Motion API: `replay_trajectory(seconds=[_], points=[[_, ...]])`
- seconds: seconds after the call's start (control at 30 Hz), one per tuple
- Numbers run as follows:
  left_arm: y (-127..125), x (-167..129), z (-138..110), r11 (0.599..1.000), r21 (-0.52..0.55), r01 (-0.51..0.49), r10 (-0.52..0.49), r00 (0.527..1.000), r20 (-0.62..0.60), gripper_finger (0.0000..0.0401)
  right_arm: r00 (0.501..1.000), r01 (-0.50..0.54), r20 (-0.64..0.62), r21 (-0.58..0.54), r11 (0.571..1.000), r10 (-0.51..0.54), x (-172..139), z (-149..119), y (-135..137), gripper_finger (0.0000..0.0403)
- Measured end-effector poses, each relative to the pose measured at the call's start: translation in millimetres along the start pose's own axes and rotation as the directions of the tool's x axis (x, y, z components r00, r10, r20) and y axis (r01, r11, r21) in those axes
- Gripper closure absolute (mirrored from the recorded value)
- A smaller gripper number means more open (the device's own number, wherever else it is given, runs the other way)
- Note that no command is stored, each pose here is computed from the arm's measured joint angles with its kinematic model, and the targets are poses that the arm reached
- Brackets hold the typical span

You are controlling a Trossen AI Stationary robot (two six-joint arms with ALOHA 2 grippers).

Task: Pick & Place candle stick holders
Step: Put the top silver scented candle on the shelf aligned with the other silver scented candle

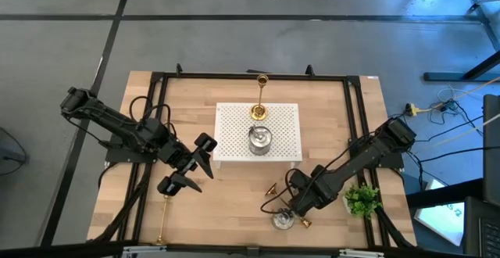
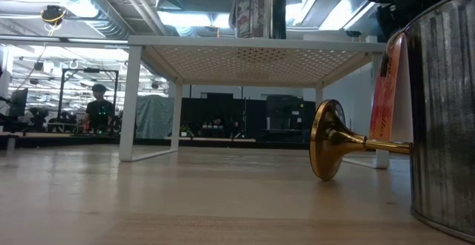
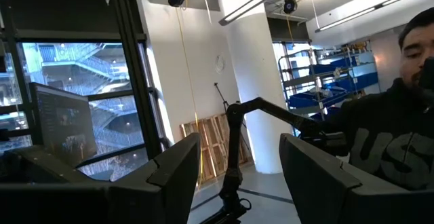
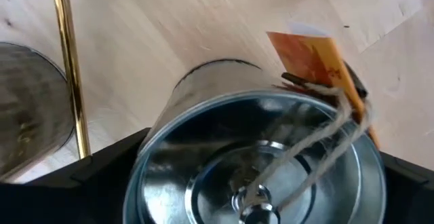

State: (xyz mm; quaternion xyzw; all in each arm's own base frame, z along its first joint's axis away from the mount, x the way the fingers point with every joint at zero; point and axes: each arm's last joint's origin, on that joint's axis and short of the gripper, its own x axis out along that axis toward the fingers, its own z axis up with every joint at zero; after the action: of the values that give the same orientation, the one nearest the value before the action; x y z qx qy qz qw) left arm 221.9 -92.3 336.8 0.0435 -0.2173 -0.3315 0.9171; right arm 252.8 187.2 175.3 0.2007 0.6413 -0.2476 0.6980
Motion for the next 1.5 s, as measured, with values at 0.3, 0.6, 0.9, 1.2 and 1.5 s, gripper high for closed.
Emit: replay_trajectory(seconds=[0.3,0.6,0.9,1.2,1.5], points=[[0,0,0,1.0,0.0,0.0,0.0,1.0,0.0,0.0203,1.0,-0.026,0.01,0.002,1.0,0.026,0,1,3,0.0003],[0,0,0,1.0,0.0,0.0,0.0,1.0,0.0,0.0203,1.0,-0.024,0.006,0.003,1.0,0.024,1,1,3,0.0003],[0,0,0,1.0,0.0,0.0,0.0,1.0,0.0,0.0203,0.997,0.004,-0.076,-0.017,1.0,-0.005,25,1,12,0.0003],[0,0,0,1.0,0.0,0.0,0.0,1.0,0.0,0.0203,0.991,-0.028,-0.131,-0.006,1.0,0.027,28,3,14,0.0004],[0,0,0,1.0,0.0,0.0,0.0,1.0,0.0,0.0203,0.989,-0.025,-0.148,0.012,1.0,0.026,24,4,16,0.0038]])
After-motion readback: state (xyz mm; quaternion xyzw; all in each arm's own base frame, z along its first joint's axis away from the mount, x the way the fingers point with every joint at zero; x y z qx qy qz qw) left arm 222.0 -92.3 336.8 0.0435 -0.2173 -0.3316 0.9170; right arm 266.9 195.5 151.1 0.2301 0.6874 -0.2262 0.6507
